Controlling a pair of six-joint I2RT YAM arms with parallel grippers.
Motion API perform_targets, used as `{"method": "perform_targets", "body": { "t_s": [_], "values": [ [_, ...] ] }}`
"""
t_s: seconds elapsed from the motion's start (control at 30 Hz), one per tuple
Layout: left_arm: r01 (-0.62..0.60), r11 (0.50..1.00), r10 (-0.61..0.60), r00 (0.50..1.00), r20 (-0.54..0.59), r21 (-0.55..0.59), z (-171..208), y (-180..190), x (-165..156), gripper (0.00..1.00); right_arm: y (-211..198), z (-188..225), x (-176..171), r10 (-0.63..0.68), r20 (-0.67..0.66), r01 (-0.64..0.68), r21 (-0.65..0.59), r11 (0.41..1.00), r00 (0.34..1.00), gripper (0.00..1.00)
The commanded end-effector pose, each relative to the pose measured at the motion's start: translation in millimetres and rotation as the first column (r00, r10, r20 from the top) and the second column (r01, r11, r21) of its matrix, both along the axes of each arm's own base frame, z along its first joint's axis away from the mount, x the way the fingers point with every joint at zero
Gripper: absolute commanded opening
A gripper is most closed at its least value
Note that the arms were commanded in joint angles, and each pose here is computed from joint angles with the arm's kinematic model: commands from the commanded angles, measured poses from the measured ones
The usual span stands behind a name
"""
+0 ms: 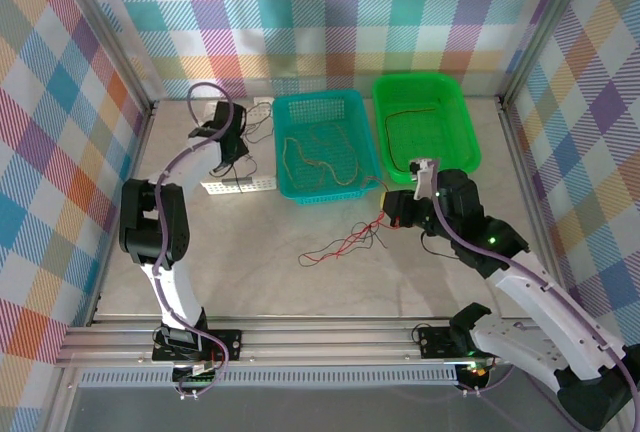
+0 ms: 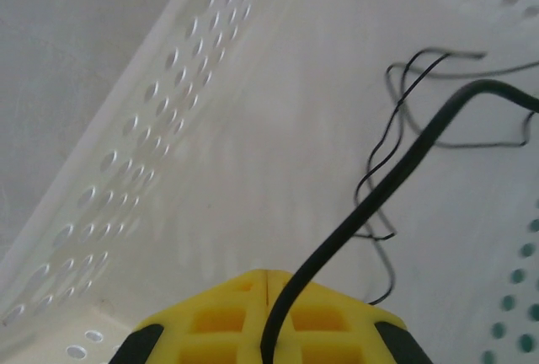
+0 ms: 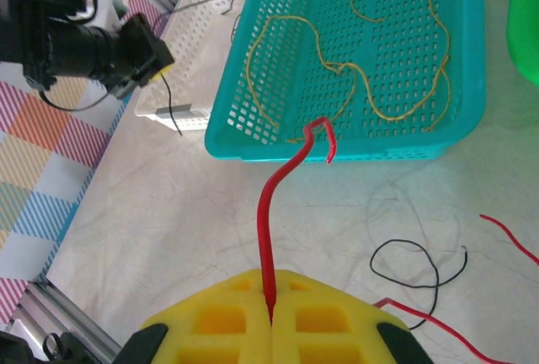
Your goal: Untangle the cables
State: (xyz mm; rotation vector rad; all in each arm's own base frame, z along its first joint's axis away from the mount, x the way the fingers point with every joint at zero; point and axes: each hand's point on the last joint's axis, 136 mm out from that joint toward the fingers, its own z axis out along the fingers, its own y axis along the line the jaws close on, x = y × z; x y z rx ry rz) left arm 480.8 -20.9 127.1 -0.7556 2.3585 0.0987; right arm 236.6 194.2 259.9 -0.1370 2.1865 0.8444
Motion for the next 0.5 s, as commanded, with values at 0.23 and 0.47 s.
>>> {"method": "perform_targets", "body": {
  "t_s": [0.23, 0.47],
  "values": [
    [-0.080, 0.994, 0.083, 0.996, -0.027, 0.070, 14.1, 26.5, 17.6, 0.11, 17.8, 13.1, 3.2, 0.041, 0.043, -0.042, 0.006, 0.999, 0.998, 0.00],
    [-0.053, 0.994, 0.064, 0.990, -0.123, 0.090, -22.4, 23.2, 34.4, 0.25, 28.3, 8.9, 0.7, 0.073, 0.033, -0.073, -0.008, 0.997, 0.997, 0.00]
  ]
}}
